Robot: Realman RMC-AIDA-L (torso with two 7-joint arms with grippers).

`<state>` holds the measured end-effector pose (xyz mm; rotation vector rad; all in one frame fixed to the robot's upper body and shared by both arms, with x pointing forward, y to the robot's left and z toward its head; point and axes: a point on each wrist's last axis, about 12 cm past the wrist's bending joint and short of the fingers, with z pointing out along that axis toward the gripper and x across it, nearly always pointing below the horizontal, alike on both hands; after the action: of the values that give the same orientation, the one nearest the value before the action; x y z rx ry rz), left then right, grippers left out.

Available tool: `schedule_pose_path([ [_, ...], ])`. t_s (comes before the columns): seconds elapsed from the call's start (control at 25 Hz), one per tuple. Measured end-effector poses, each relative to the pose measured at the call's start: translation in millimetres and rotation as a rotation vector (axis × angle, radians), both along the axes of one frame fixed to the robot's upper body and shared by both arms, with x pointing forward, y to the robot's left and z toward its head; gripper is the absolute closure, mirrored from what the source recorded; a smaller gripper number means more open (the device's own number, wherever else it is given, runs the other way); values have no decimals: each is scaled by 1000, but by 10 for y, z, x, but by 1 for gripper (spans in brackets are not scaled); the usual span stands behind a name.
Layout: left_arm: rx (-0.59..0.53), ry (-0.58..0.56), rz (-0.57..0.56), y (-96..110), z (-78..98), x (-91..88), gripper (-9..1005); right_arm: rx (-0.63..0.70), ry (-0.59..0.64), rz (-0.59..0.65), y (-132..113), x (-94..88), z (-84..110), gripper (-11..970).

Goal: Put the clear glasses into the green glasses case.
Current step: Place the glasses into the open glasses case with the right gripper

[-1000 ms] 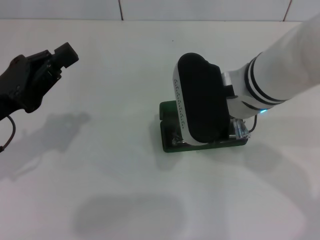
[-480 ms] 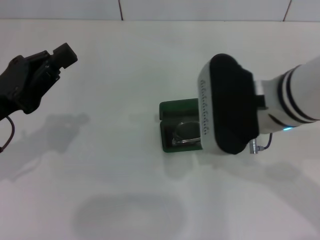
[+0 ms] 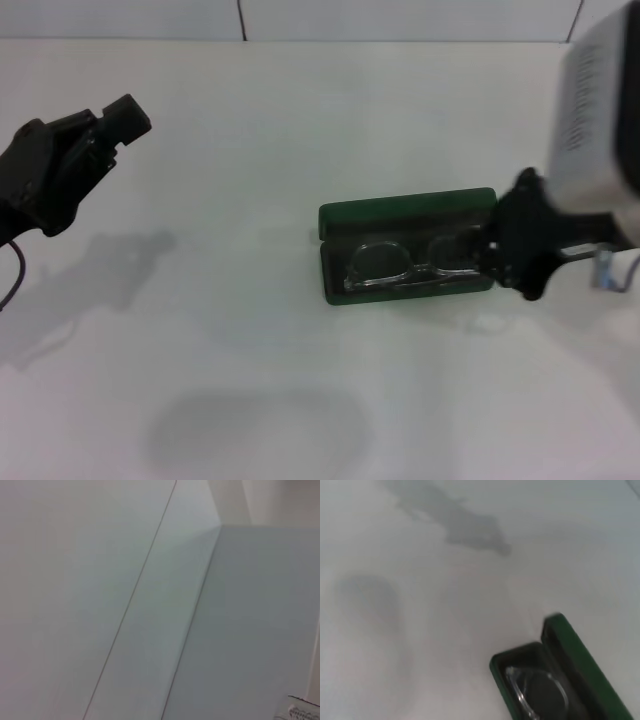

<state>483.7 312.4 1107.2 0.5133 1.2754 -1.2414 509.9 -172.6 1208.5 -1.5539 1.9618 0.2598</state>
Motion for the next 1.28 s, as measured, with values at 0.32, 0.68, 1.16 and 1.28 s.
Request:
schedule_pose_path([
  [0.32,0,1,-2,-5,-4,-4,967,31,109,-164,-372,32,-147,851],
  [0.68,-4,-1,-6,-30,-3,4,967,-1,147,-226,-444,140,-293,851],
  [1.16,-6,1,0,-29,-9,-1,967,-40,160,-254,-408,333,-401,850],
  [1.28,-7,0,-1,-30,-6,3,967,-41,164,-253,-394,369,-431,851],
])
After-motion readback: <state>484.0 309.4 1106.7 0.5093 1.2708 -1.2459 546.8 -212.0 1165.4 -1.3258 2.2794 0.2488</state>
